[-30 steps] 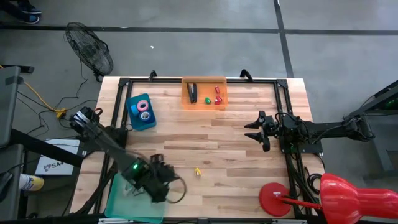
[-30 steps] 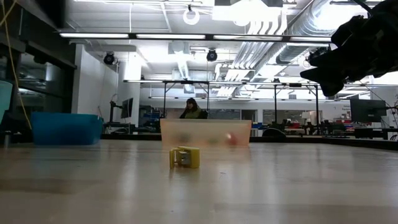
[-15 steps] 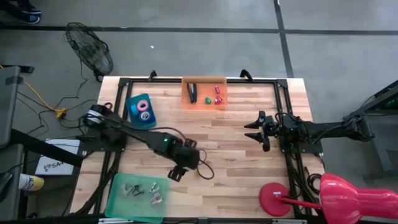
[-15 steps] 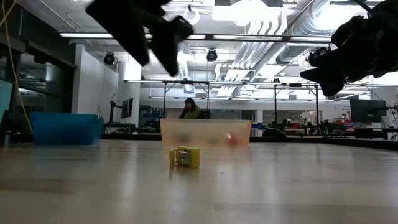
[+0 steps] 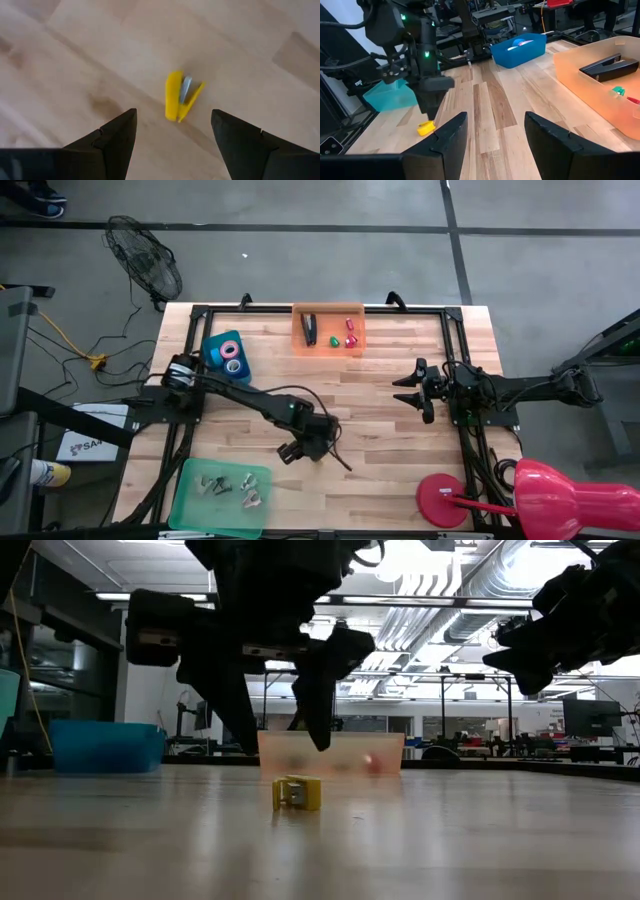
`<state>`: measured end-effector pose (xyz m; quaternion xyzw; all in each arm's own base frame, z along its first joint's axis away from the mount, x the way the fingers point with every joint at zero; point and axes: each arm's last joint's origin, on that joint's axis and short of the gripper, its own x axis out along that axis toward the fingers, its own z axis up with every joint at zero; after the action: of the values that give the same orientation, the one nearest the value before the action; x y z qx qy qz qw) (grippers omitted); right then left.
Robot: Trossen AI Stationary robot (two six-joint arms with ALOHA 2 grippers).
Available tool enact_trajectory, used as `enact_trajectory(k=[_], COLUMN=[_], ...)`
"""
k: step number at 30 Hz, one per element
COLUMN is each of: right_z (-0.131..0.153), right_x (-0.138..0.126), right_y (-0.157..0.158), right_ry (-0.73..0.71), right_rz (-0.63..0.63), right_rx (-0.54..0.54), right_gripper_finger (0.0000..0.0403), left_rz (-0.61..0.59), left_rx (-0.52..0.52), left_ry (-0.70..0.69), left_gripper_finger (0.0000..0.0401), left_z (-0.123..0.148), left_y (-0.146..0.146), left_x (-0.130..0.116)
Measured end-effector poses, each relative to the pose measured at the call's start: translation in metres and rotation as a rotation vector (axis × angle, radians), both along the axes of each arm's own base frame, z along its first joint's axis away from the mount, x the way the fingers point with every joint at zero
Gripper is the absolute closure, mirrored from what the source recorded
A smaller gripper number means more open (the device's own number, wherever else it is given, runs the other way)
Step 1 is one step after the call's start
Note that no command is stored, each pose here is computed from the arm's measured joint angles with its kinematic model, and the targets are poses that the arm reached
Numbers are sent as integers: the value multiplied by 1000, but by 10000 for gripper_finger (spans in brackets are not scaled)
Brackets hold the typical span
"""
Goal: Pick and place Stapler, Stapler remover, tape
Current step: Put the yellow stapler into the orange bin
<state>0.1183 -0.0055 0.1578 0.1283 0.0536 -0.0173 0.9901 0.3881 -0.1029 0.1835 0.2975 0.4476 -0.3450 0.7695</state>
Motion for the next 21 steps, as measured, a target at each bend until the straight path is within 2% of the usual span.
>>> enact_trajectory(k=[7, 11, 21], right_z=[0, 0, 0], right_x=[0, 0, 0], right_y=[0, 0, 0], right_ry=[0, 0, 0], right_rz=[0, 0, 0], right_rx=[0, 0, 0], right_gripper_finger=[214, 214, 214], left_rz=[-135, -169, -256], left_rx=[9, -2, 8], left_ry=[-46, -81, -92], left_gripper_finger=[149, 149, 149], left_z=[-2, -1, -26], left_y=[-3, -4, -13], left_x=[2, 5, 13])
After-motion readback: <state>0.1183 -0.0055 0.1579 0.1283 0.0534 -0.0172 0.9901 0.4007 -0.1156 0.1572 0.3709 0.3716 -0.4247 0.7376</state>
